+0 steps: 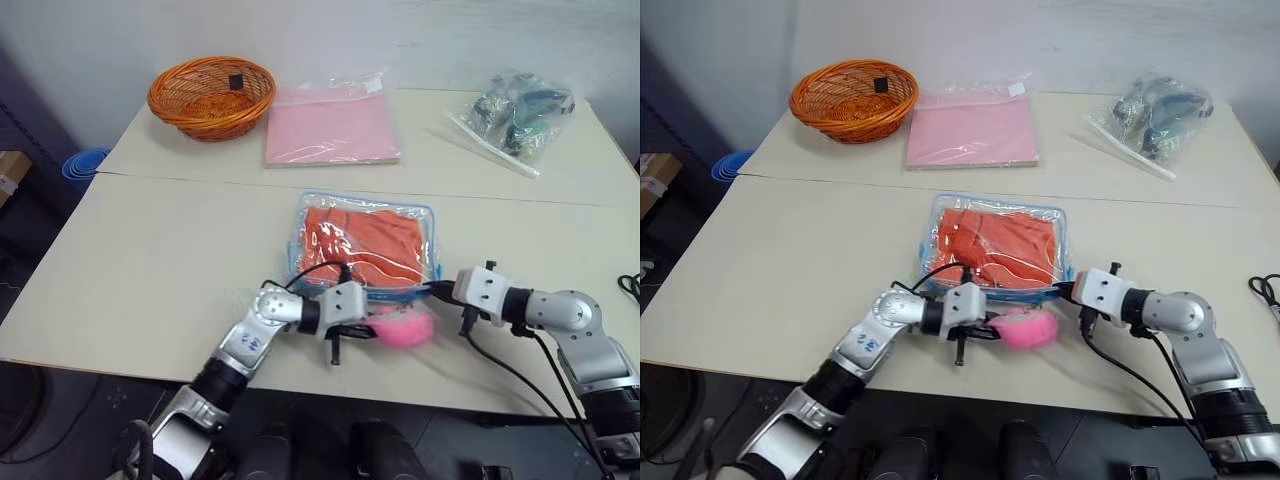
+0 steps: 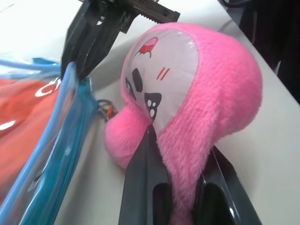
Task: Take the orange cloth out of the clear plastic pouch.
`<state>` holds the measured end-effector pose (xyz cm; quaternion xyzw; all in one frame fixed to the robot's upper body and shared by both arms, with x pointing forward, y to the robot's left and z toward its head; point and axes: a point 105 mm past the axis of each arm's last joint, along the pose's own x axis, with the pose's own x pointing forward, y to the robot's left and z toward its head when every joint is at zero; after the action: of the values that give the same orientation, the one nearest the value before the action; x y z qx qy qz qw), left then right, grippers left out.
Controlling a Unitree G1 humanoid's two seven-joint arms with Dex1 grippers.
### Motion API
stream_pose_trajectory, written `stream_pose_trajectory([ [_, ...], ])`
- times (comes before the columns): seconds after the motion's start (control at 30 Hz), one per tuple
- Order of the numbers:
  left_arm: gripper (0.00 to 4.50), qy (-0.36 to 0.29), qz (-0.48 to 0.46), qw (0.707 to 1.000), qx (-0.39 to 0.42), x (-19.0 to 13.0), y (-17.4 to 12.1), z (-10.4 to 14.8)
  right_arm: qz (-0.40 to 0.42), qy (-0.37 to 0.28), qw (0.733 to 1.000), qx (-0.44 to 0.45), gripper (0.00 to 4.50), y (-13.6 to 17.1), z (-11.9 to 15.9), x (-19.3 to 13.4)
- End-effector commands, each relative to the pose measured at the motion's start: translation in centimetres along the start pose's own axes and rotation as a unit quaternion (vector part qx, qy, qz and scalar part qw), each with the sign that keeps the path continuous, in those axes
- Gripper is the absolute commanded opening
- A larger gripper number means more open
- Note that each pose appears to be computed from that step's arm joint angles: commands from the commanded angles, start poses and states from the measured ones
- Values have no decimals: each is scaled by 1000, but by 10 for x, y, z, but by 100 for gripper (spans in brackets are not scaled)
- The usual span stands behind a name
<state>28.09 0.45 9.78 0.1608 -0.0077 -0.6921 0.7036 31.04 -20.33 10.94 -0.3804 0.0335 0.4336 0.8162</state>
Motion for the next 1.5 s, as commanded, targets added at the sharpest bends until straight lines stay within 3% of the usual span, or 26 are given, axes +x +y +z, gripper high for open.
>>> stream_pose_trajectory([
  [0.03, 5, -31, 4, 999, 13, -31, 2, 13, -16, 22, 1000, 3, 0, -6, -12, -15],
  [0.3, 5, 8, 27, 999, -36, -101, 1, -3, -16, 23, 1000, -14, 0, -5, -17, -21],
  [0.5, 5, 8, 98, 991, -93, -151, 14, -4, 1, 20, 999, -35, 0, -1, -16, -26],
  [0.7, 5, -12, 227, 959, -167, -214, 47, -12, 13, 10, 998, -54, 0, -1, -14, -33],
  [0.97, 5, -20, 291, 939, -185, -228, 60, -25, 29, -27, 998, -38, 0, 0, -4, -34],
  [1.07, 101, -30, 289, 940, -178, -225, 56, -19, 28, -68, 997, 33, 0, 1, 6, -35],
  [1.2, 225, 21, 337, 932, -130, -249, 52, -24, -6, -104, 993, 48, 103, -5, 18, -48],
  [1.37, 389, 90, 354, 928, -75, -282, 42, -28, -30, -130, 989, 62, 282, -2, 29, -76],
  [1.5, 393, 126, 335, 932, -62, -296, 24, -37, -34, -118, 989, 84, 433, 12, 27, -94],
])
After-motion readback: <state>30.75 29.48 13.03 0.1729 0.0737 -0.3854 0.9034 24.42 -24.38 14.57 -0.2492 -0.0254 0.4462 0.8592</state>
